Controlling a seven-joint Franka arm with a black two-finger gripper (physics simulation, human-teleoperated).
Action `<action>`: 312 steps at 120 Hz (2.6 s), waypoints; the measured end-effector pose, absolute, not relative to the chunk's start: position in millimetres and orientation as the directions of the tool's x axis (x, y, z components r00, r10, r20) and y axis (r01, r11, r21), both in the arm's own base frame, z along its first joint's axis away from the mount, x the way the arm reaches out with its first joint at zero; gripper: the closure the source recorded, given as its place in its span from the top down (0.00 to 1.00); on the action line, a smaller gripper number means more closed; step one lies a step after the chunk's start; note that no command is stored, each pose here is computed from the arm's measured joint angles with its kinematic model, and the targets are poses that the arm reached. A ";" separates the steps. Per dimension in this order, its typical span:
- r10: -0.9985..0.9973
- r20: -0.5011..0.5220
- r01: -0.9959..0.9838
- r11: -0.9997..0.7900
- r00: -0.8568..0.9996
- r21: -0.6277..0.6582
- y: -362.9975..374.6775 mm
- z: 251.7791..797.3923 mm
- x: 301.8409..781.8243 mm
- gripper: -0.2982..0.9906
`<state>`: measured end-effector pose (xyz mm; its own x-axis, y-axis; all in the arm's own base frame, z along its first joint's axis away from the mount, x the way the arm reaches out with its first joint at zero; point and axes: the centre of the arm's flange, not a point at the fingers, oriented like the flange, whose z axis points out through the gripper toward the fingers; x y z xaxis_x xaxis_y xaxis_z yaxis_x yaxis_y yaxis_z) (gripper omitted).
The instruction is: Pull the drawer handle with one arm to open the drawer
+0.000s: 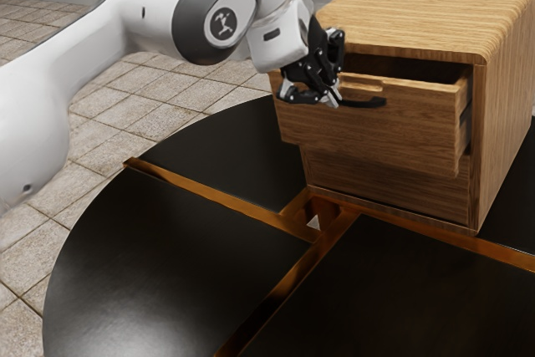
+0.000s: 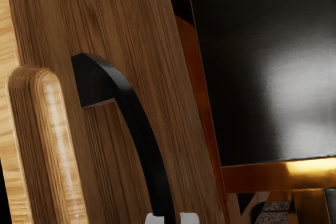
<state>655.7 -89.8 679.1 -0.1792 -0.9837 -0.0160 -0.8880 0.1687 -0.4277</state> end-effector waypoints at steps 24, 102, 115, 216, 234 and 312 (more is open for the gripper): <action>-0.982 -0.011 -0.884 0.176 -0.190 -0.434 -99.0 677.6 645.7 0.16; -0.980 0.009 -0.876 0.173 -0.199 -0.451 -109.0 684.0 569.9 0.17; -0.982 0.013 -0.875 0.162 -0.189 -0.456 -104.8 682.4 557.0 0.15; -0.985 0.017 -0.871 0.146 -0.174 -0.469 -112.5 671.4 499.3 0.16; -0.983 0.017 -0.869 0.156 -0.185 -0.470 -120.8 670.7 483.8 0.16; -0.986 0.032 -0.879 0.128 -0.161 -0.460 -113.9 670.4 457.5 0.32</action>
<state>457.5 -113.9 670.4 -0.1607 -0.9865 0.0317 -0.8786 0.1283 -0.4599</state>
